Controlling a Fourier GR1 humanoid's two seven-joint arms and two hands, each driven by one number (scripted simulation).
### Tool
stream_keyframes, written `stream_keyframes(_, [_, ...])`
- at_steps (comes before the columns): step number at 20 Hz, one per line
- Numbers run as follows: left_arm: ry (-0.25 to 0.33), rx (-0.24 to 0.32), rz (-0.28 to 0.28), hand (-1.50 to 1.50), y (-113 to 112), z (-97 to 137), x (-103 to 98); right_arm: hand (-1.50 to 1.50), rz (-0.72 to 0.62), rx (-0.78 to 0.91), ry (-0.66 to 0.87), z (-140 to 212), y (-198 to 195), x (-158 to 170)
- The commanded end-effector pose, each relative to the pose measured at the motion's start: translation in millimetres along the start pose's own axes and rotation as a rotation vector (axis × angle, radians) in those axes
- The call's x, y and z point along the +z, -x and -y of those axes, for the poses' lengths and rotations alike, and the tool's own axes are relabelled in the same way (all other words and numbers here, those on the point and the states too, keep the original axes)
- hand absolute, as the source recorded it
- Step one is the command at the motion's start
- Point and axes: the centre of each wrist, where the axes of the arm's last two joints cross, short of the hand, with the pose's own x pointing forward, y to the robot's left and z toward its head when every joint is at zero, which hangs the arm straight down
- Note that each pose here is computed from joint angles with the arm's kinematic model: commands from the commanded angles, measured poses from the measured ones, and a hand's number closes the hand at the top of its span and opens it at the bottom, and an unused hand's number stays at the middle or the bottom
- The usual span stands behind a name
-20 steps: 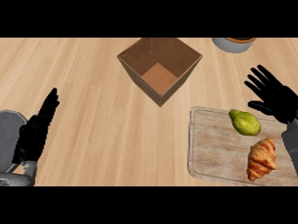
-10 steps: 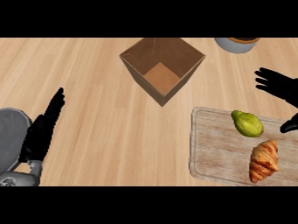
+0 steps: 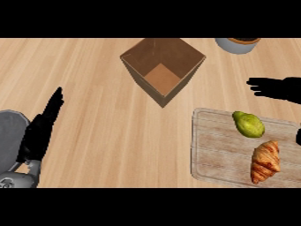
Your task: Pick the pear from the cutting board and place it in the cardboard box
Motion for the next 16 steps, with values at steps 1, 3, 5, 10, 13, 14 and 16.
stream_keyframes(1, [0.002, 0.001, 0.002, 0.0, 7.0, -6.5, 5.2, -1.5, -0.019, 0.04, -0.151, -7.4, 2.5, -23.3])
stream_keyframes(3, [-0.01, -0.012, -0.013, 0.0, 2.5, -5.6, 4.9, -1.5, -0.039, 0.064, -0.177, -4.2, -8.5, -29.2])
stream_keyframes(5, [-0.026, -0.01, 0.005, 0.0, 0.4, -3.2, -0.1, -1.5, -0.063, 0.06, -0.144, 0.4, -1.6, -25.2])
stream_keyframes(10, [-0.029, 0.016, -0.009, 0.0, 4.6, 11.6, 11.7, -1.5, -0.094, 0.072, -0.158, -6.2, 16.3, -28.6])
stream_keyframes(13, [-0.011, 0.022, -0.02, 0.0, 4.6, 7.1, 5.8, -1.5, -0.105, 0.086, -0.178, -10.5, 13.3, -44.7])
stream_keyframes(14, [-0.026, 0.004, -0.024, 0.0, -2.0, 2.4, 18.3, -1.5, -0.123, 0.099, -0.184, -22.4, 27.3, -51.5])
stream_keyframes(16, [-0.028, -0.004, -0.022, 0.0, 0.9, -5.1, 1.0, -1.5, -0.105, 0.103, -0.182, -7.9, 8.4, -47.4])
